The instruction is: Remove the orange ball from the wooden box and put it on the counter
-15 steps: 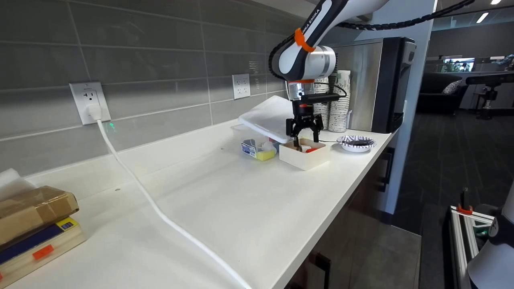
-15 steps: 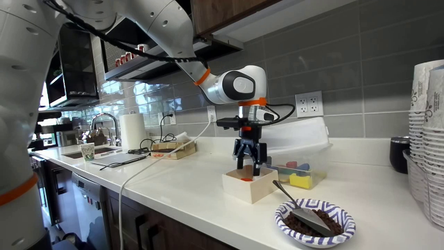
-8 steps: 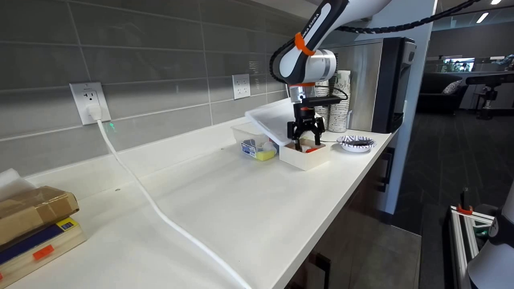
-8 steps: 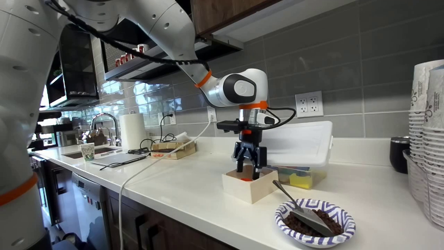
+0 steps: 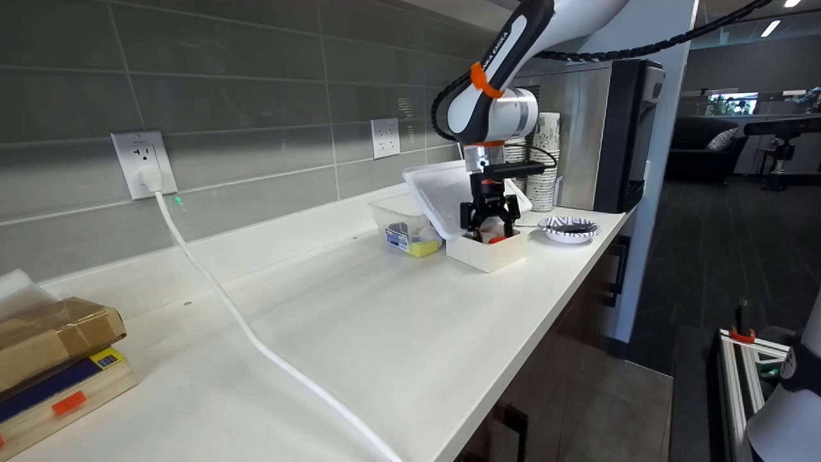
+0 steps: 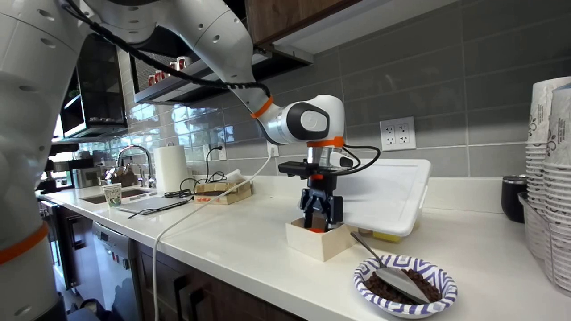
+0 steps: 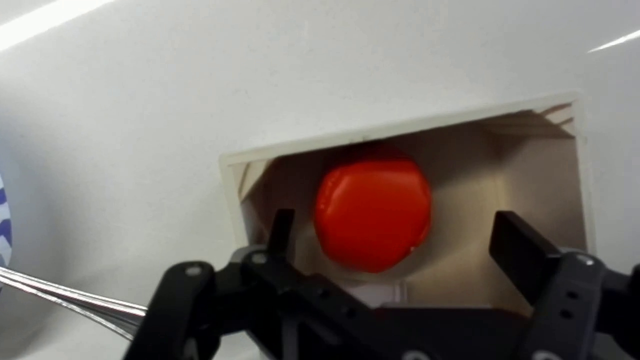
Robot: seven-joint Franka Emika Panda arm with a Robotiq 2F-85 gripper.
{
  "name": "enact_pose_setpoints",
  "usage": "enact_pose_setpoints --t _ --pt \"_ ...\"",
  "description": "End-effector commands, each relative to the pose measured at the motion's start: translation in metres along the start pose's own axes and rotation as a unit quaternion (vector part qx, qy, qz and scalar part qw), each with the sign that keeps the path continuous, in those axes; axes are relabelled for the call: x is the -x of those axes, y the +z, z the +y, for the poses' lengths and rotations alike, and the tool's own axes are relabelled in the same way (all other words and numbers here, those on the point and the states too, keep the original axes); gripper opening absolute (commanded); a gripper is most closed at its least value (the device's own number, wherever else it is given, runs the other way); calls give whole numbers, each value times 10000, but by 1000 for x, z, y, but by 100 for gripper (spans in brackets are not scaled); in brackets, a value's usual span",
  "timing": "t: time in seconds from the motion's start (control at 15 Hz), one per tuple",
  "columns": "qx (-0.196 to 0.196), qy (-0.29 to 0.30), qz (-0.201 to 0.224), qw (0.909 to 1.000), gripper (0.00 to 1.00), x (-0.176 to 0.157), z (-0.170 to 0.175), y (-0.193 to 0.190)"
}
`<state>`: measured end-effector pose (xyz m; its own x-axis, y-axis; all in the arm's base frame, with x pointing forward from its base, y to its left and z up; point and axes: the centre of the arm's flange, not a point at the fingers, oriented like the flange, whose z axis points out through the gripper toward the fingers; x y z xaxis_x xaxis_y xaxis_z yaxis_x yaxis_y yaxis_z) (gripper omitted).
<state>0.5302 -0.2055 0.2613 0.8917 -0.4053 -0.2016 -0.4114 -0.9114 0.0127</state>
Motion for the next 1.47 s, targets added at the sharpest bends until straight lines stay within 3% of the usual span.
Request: enact_pose_setpoints --t 0.0,0.47,0.67,0.93,1.4 --pt "-97 -2 70 9999 73 -1 3 9" --pt "-141 41 102 9998 19 3 11 11" --pt "-210 48 128 9997 13 7 13 0" --pt "-291 77 196 9994 11 19 12 -20" --pt "-404 -94 732 9965 11 68 -2 -86"
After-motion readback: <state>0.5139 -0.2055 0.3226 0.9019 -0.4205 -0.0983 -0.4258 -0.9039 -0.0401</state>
